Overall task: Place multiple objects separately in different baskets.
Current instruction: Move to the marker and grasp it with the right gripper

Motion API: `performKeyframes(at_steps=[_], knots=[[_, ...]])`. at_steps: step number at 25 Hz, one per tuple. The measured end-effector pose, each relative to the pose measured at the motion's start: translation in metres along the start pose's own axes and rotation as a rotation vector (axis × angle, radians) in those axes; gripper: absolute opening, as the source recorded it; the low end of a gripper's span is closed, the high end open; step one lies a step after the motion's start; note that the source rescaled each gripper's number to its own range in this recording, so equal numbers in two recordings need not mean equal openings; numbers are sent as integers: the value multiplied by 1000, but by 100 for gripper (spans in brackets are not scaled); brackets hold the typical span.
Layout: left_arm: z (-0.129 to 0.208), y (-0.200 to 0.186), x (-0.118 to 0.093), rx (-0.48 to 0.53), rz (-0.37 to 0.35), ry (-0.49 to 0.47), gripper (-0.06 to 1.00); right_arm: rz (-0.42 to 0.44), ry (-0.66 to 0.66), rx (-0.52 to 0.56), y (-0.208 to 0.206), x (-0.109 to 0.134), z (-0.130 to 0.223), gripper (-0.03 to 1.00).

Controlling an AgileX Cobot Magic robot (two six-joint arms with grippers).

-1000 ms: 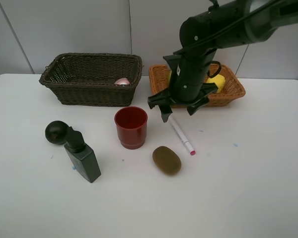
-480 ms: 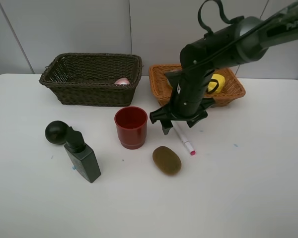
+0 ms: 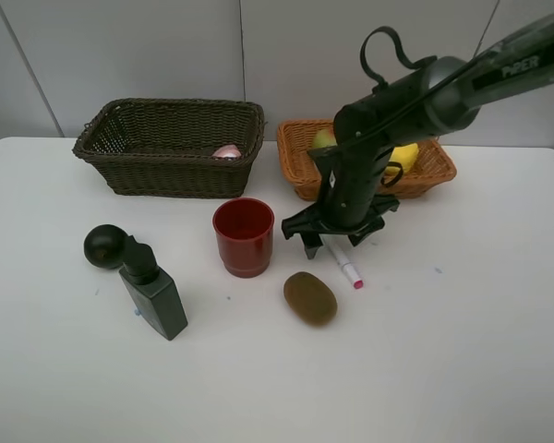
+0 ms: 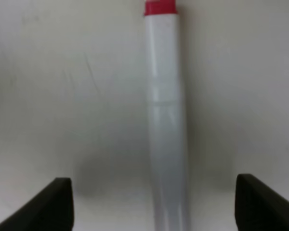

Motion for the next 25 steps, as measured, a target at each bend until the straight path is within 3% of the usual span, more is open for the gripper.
performKeyframes(at_steps=[19,22,25], knots=[[0,0,0,0,0,0,100,-3,0,-2,4,1,0,64],[0,0,0,0,0,0,100,-4,1,-2,4,1,0,60],[0,0,0,0,0,0,100,-6,4,0,4,2,0,47]])
Point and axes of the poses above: a point on each arm's last joint axis where the gripper is mounted, y pointing out along that axis toward the gripper, x along the wrist's bending axis when the last joint is at zero, z = x × y, the point moved 10 cm from there along y, pointing out along that axis toward the gripper, and after that the axes turned 3 degrees about y, right-handed, at the moved point
